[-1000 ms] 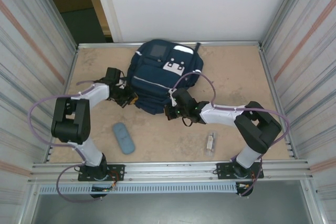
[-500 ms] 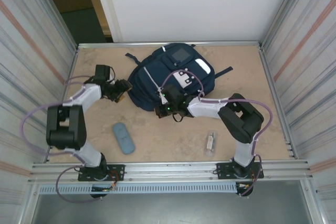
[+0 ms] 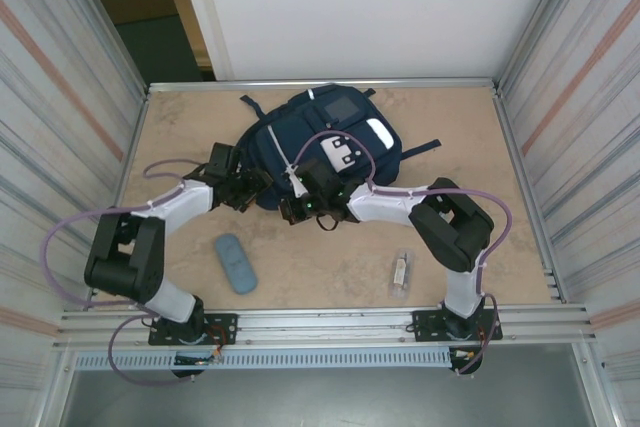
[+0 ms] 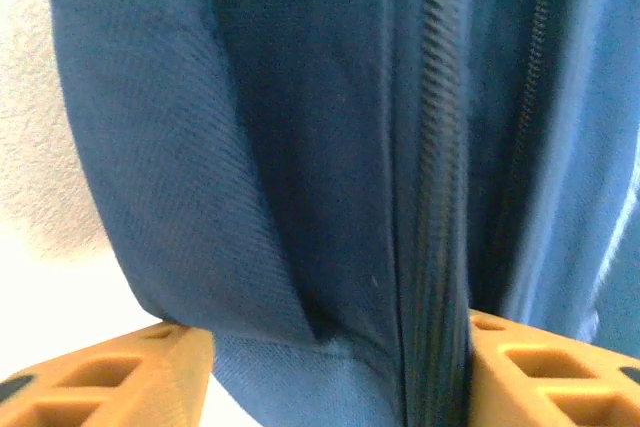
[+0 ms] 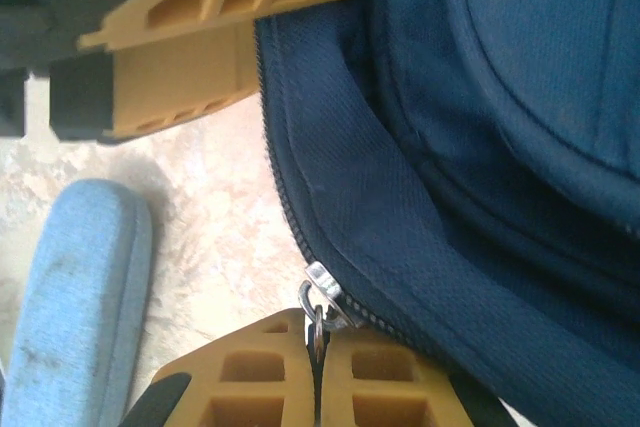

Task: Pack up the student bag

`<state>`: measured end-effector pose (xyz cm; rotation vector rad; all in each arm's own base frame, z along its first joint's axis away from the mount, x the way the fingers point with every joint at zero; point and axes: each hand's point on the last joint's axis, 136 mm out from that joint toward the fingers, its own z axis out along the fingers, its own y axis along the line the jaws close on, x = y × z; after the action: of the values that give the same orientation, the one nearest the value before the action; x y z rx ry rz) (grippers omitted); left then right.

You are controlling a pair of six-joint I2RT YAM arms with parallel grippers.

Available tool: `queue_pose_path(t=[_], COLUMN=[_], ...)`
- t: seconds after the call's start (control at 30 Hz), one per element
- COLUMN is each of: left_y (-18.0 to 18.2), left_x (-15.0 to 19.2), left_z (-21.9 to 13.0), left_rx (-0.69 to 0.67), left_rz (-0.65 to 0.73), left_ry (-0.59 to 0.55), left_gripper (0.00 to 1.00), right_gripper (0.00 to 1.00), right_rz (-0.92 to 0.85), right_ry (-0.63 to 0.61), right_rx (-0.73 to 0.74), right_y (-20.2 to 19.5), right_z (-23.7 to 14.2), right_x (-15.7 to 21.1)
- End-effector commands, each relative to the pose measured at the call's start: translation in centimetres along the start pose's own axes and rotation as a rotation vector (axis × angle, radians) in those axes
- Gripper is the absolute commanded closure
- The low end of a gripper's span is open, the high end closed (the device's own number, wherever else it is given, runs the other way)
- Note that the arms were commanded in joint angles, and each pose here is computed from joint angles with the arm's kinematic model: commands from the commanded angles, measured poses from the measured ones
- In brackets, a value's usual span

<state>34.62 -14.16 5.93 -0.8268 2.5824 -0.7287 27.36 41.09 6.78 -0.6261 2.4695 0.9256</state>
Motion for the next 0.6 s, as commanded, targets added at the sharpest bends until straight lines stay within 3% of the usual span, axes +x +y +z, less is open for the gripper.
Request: queue_pose_path(t=[0.0,0.07,0.17,0.37,0.57], left_y=[0.0,0.5,0.5,0.0,-0.1], left_x=[-0.9,-0.9,-1.4,-1.6,-1.1], left_z=[0.7,0.5,-0.4,-1.6,-1.7], left_rx=[-0.031,-0.042,-0.051,-0.023,-0.001], left_rz=[-0.018,-0.016,0.020,0.029,0.036], left_ry=[-0.029,-0.044,-0.076,-0.050,-0.036], left_gripper=[0.59,0.82,0.95,0.98,0.98], right_gripper=[0.93,0.92,0.92,0.92,0.87], right_rz=[0.024,0.047,0.071,0.147,0.222], right_ry=[0.016,0.028,0.027,0.093,0.077], right_rx=[0.025,0.073,0.133,0.292,0.389], right_y=[-0.7,-2.5,-5.0,-11.8,-17.0], right_z=[-1.0,-2.2,-3.9,-7.7,-10.4], right_x=[1.3,1.8,2.9,6.8,7.2])
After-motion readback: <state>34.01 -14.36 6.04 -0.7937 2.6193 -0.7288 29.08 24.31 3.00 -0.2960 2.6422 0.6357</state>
